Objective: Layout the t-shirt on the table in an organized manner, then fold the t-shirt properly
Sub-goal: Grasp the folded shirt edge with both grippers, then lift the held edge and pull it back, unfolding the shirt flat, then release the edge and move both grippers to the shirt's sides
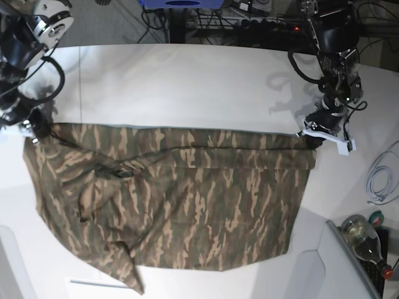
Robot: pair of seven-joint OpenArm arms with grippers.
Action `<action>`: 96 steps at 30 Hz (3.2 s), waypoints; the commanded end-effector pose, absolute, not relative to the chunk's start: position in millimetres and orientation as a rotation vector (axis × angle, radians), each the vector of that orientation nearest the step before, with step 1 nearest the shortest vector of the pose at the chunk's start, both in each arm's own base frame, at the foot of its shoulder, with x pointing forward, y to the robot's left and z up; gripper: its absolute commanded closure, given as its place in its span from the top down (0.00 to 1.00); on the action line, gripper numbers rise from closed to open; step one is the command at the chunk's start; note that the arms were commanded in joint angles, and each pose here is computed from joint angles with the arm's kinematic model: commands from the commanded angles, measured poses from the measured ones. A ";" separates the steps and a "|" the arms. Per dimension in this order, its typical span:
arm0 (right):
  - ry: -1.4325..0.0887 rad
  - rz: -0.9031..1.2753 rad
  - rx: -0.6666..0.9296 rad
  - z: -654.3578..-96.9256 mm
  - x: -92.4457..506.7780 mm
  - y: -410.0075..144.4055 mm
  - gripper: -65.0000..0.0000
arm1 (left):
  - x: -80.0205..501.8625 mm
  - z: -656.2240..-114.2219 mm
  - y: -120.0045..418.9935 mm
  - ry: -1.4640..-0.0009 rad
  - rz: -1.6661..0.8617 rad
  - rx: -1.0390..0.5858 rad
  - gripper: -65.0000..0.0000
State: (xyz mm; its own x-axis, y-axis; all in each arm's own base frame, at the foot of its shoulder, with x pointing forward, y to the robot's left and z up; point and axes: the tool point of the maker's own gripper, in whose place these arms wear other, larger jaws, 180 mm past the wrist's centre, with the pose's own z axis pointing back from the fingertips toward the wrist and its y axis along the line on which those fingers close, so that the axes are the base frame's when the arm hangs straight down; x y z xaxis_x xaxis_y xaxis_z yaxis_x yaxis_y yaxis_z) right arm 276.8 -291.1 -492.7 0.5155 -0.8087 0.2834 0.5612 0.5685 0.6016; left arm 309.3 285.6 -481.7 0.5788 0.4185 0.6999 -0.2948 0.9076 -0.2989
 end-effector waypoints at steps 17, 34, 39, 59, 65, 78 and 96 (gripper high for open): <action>-0.671 -0.755 0.435 -397.0 314.3 -320.5 0.00 | 346.3 -403.6 299.1 -0.982 0.354 -0.094 0.00; -0.534 -0.734 0.303 -475.4 215.2 -312.3 0.00 | 240.2 -464.4 309.1 -0.866 0.367 -0.015 0.00; -0.507 -0.700 0.266 -479.0 181.2 -306.3 0.00 | 217.5 -464.1 308.4 -0.842 0.340 0.001 0.00; -0.475 -0.673 0.221 -477.4 148.3 -298.8 0.00 | 154.3 -478.4 332.2 -0.754 0.418 0.070 0.00; -0.452 -0.683 0.228 -483.8 137.5 -291.0 0.00 | 152.0 -479.4 331.7 -0.749 0.419 0.070 0.00; -0.548 -0.683 0.183 -455.1 145.4 -300.1 0.55 | 159.9 -450.6 324.0 -0.816 0.366 0.075 0.51; -0.846 -0.390 0.188 -398.1 349.9 -338.1 0.55 | 249.1 -367.2 341.8 -1.034 0.372 0.096 0.05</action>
State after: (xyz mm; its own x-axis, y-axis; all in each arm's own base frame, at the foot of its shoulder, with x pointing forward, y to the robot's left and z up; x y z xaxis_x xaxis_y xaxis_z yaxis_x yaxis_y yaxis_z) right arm 347.7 -328.2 -408.2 0.6159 -0.4122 0.6714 0.2550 0.9106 0.3251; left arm 246.9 333.4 -378.5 0.4780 0.2846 0.8310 -0.3466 0.9304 -0.1193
